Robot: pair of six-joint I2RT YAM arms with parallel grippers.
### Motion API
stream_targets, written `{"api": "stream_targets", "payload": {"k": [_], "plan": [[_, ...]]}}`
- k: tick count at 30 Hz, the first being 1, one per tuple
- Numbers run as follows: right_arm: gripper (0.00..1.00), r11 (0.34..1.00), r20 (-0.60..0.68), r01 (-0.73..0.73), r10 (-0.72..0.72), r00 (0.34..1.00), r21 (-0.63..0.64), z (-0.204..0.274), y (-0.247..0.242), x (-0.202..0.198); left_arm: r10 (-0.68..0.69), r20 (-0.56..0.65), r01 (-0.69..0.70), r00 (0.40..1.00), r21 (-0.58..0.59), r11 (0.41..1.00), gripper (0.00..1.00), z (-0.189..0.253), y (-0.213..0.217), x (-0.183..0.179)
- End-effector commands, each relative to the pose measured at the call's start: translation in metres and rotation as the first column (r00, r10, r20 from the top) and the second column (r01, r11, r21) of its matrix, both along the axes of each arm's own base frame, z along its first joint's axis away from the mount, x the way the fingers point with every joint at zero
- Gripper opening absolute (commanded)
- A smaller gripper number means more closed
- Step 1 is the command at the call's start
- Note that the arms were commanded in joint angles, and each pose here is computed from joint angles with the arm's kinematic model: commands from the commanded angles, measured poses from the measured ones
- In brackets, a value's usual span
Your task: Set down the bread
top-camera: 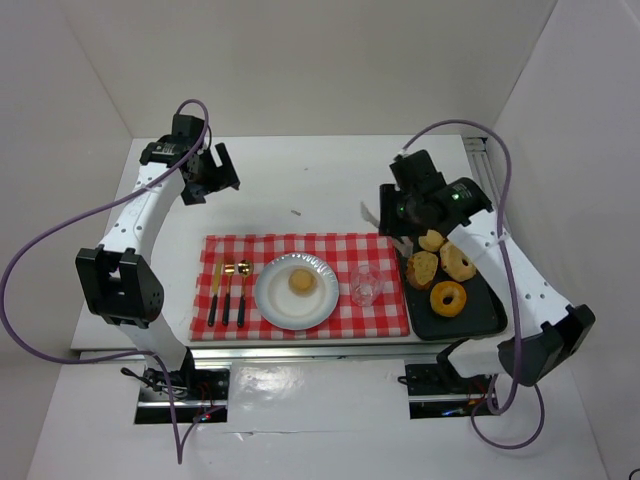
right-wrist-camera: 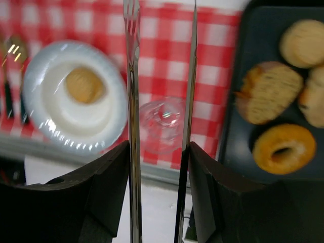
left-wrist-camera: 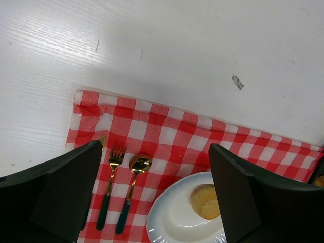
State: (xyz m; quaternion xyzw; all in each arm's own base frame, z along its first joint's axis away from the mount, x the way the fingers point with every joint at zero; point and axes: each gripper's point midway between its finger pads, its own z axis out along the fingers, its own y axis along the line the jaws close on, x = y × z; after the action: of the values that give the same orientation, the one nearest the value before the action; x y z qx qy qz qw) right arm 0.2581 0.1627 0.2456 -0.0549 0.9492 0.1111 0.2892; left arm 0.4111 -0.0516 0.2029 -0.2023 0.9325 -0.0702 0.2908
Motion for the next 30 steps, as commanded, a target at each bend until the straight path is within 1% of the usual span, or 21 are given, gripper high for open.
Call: {"api": "stream_targets", "payload": {"k": [1,3,4,6,8,9,10,11,16,17,19,22,25,26,30], "plan": [[0.55,0.912,0.059,0.4,-0.396,0.917,-0.094,0.004,-0.072,0.01,-0.008,0.044,0.009,0.999,-0.028,1.0,1.0,0.014,-0.004,0.0],[0.57,0.842,0.07,0.513,-0.509,0.858,-0.167,-0.004,-0.105,0.003,-0.008,0.026,0.009,1.0,-0.026,1.0,1.0,0.007,-0.004,-0.001],[0.58,0.807,0.075,0.569,-0.565,0.822,-0.158,-0.004,-0.119,0.002,-0.008,0.035,0.009,0.999,-0.027,1.0,1.0,0.008,-0.004,0.001],[0.6,0.784,0.037,0.591,-0.595,0.803,-0.19,-0.018,-0.131,-0.007,-0.014,0.034,0.016,0.999,-0.036,0.999,1.0,0.009,-0.006,0.001],[0.6,0.773,0.013,0.608,-0.617,0.787,-0.179,-0.026,-0.139,-0.007,-0.014,0.025,0.015,1.0,-0.035,0.999,1.0,0.005,-0.006,0.002],[0.6,0.781,-0.016,0.599,-0.611,0.791,-0.178,-0.035,-0.137,-0.008,-0.02,0.024,0.021,1.0,-0.042,0.999,1.0,0.005,-0.008,0.001],[0.6,0.779,-0.015,0.607,-0.616,0.787,-0.159,-0.037,-0.137,-0.004,-0.02,0.015,0.02,1.0,-0.042,0.999,1.0,0.001,-0.008,0.002],[0.6,0.795,-0.018,0.584,-0.594,0.804,-0.165,-0.039,-0.138,-0.002,-0.02,0.015,0.02,1.0,-0.042,0.999,1.0,0.001,-0.008,0.002],[0.6,0.84,-0.032,0.531,-0.537,0.843,-0.115,-0.041,-0.127,0.01,-0.027,0.016,0.028,1.0,-0.036,0.999,1.0,0.001,-0.008,0.002],[0.6,0.846,-0.023,0.521,-0.526,0.85,-0.116,-0.041,-0.127,0.012,-0.027,0.016,0.028,1.0,-0.036,0.999,1.0,0.001,-0.008,0.002],[0.6,0.864,-0.053,0.486,-0.496,0.867,-0.127,-0.047,-0.123,0.012,-0.027,0.016,0.028,1.0,-0.036,0.999,1.0,0.001,-0.008,0.002],[0.6,0.871,-0.054,0.476,-0.485,0.873,-0.123,-0.053,-0.12,0.017,-0.027,0.006,0.027,1.0,-0.036,0.999,1.0,-0.002,-0.008,0.003],[0.57,0.878,-0.083,0.451,-0.467,0.88,-0.162,-0.068,-0.121,0.017,-0.027,-0.003,0.027,1.0,-0.035,0.999,1.0,-0.006,-0.008,0.004],[0.56,0.886,-0.076,0.437,-0.452,0.889,-0.154,-0.067,-0.119,0.02,-0.027,-0.003,0.027,1.0,-0.035,0.999,1.0,-0.006,-0.008,0.004],[0.56,0.895,-0.086,0.408,-0.428,0.9,-0.179,-0.079,-0.119,0.027,-0.035,-0.002,0.035,0.999,-0.03,0.999,1.0,-0.006,-0.008,0.006]]}}
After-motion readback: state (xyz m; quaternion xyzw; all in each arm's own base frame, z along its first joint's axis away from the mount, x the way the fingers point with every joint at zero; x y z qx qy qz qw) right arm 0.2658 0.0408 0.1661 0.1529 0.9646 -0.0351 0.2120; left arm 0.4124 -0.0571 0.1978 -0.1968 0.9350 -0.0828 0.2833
